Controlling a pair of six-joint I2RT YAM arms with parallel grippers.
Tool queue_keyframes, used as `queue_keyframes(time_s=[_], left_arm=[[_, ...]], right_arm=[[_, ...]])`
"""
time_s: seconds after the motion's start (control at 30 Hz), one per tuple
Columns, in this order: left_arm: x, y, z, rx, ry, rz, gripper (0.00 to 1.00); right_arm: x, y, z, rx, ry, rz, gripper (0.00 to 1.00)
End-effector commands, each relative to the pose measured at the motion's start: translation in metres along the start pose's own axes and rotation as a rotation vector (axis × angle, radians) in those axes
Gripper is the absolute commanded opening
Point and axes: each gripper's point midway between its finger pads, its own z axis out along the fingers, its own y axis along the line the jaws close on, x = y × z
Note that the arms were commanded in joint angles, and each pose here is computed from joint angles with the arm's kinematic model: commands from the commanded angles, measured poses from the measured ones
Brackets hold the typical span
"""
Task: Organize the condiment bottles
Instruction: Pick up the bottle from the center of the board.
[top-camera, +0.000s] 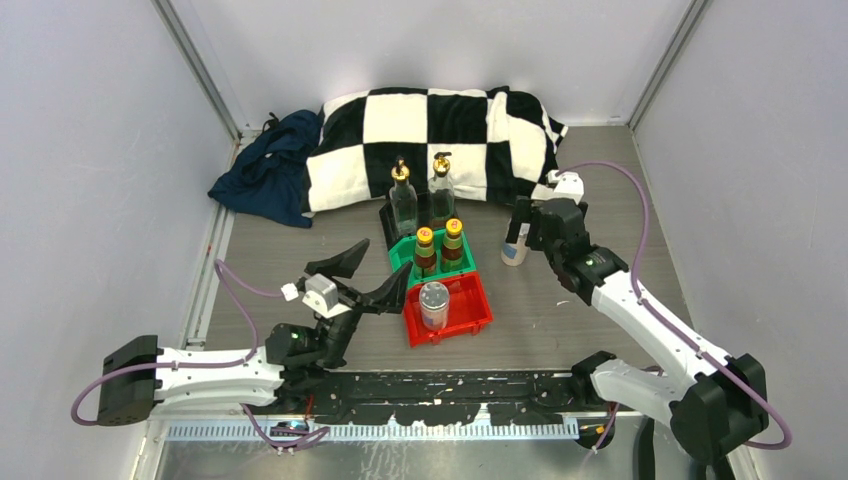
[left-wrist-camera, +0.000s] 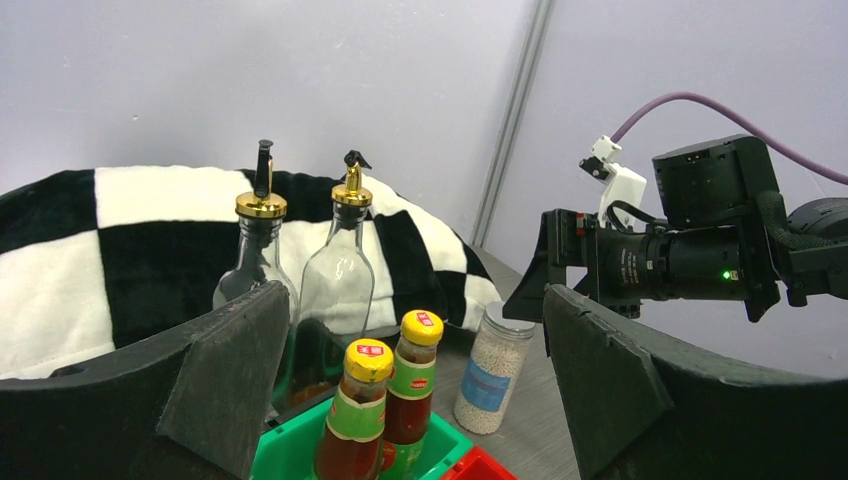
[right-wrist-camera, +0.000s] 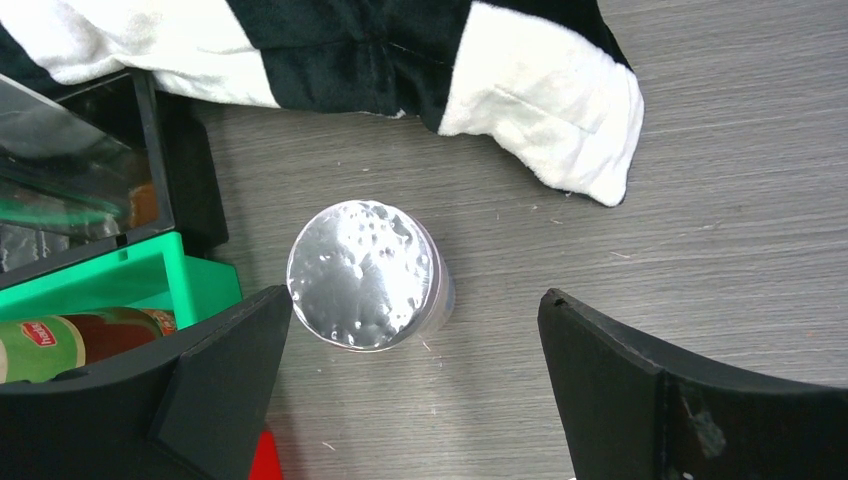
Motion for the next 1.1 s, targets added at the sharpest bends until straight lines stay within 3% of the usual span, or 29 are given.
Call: queue_keyframes(time_s=[0.0,0.27,0.43,0.73,1.07], left_arm=[[-0.016,0.006,-0.001,-0.021,-0.057,-0.039,0.98],[-0.027,0.012,0.002,-0.053,-0.040,-0.051,0.98],[-0.031,0.017,-0.001,-0.069,-0.036,-0.068,0.97],[-0.037,0.017,0.001,-0.067,0.027,-0.055,1.00],[-0.050,0.022,-0.003,-0.065,0.023,-0.069,1.00]], right_arm=[[-0.041,0.023,-0.007,-0.061,-0.052,-0.001,1.00],[-0.076,0.037,-0.029,0.025,0.134,0.012,1.00],[-0.100,0.041,-0.045,0.054,0.186,0.029,1.00],[-0.074,0.035,-0.043,0.115,0.390,-0.075,1.00],[-0.042,0.039,-0.038,0.073,0.517,0.000,0.99]])
